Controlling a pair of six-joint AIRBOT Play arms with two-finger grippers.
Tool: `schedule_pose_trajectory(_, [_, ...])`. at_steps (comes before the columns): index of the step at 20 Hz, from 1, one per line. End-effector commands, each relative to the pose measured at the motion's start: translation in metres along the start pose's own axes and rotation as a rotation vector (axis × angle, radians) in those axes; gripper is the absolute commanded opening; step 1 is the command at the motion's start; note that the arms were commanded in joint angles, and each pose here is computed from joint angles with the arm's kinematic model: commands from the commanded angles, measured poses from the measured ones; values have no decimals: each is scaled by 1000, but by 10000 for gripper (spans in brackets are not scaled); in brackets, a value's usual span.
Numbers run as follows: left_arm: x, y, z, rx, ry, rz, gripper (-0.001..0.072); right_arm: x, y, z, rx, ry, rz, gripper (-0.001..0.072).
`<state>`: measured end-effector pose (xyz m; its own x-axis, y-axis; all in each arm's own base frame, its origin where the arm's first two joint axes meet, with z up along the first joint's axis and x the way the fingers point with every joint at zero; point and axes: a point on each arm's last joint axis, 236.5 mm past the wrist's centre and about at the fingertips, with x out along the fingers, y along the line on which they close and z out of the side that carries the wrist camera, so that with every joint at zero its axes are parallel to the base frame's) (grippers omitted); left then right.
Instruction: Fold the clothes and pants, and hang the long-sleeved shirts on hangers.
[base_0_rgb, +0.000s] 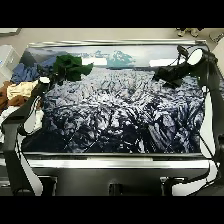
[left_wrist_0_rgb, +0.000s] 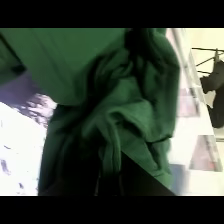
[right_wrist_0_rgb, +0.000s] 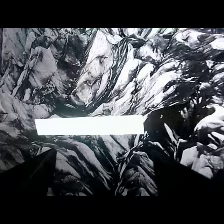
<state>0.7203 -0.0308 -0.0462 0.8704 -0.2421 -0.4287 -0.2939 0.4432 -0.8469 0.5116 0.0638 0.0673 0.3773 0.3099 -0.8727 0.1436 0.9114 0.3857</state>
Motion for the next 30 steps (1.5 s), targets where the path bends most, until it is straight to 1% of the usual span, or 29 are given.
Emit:
schedule_pose_trajectory(1, [-11, -32, -15, 85, 91, -56, 29, -9, 14, -4, -3, 7, 48, 671])
schedule_pose_trajectory(3, [-47, -105, -14, 440, 79, -170, 28, -20, 18, -1, -56, -20, 53, 671])
schedule_pose_trajectory(4, [-77, -153, -17, 618, 64, -241, 28, -27, 21, 2, -84, -40, 56, 670])
schedule_pose_trajectory(7, [-197, -283, -38, 977, 2, -391, 27, -69, 40, 26, -236, -194, 75, 670])
schedule_pose_trajectory(8, [-238, -311, -53, 1094, -5, -410, 28, -90, 49, 35, -253, -262, 85, 669])
schedule_pose_trajectory(10, [-311, -338, -97, 1306, 53, -415, 28, -145, 65, 45, -286, -409, 88, 668])
schedule_pose_trajectory(12, [-355, -335, -141, 1364, 157, -378, 28, -193, 67, 41, -322, -502, 48, 668])
schedule_pose_trajectory(15, [-364, -294, -222, 1343, 429, -326, 28, -241, 57, 11, -354, -518, -39, 668])
schedule_pose_trajectory(18, [-329, -226, -320, 1348, 685, -289, 29, -250, 38, -33, -352, -386, -109, 668])
schedule_pose_trajectory(21, [-300, -161, -446, 1237, 908, -294, 30, -231, 19, -70, -287, -201, -141, 668])
schedule_pose_trajectory(22, [-301, -145, -493, 1178, 1000, -308, 81, -223, 14, -76, -278, -167, -147, 668])
schedule_pose_trajectory(23, [-307, -136, -527, 1109, 1084, -320, 511, -213, 11, -78, -272, -145, -149, 668])
schedule_pose_trajectory(24, [-313, -139, -546, 1008, 1142, -320, 720, -201, 6, -78, -264, -126, -152, 669])
schedule_pose_trajectory(25, [-314, -150, -545, 970, 1158, -338, 720, -186, 1, -78, -254, -99, -155, 669])
schedule_pose_trajectory(26, [-304, -162, -524, 975, 1117, -342, 720, -164, -5, -85, -239, -44, -152, 669])
schedule_pose_trajectory(27, [-289, -174, -484, 987, 1054, -327, 719, -141, -10, -97, -222, 31, -138, 669])
schedule_pose_trajectory(28, [-271, -176, -433, 981, 995, -271, 718, -113, -15, -115, -195, 128, -113, 670])
schedule_pose_trajectory(29, [-257, -163, -382, 952, 963, -179, 716, -88, -19, -136, -167, 216, -86, 673])
schedule_pose_trajectory(30, [-249, -135, -332, 913, 960, -58, 714, -62, -23, -157, -142, 291, -51, 681])
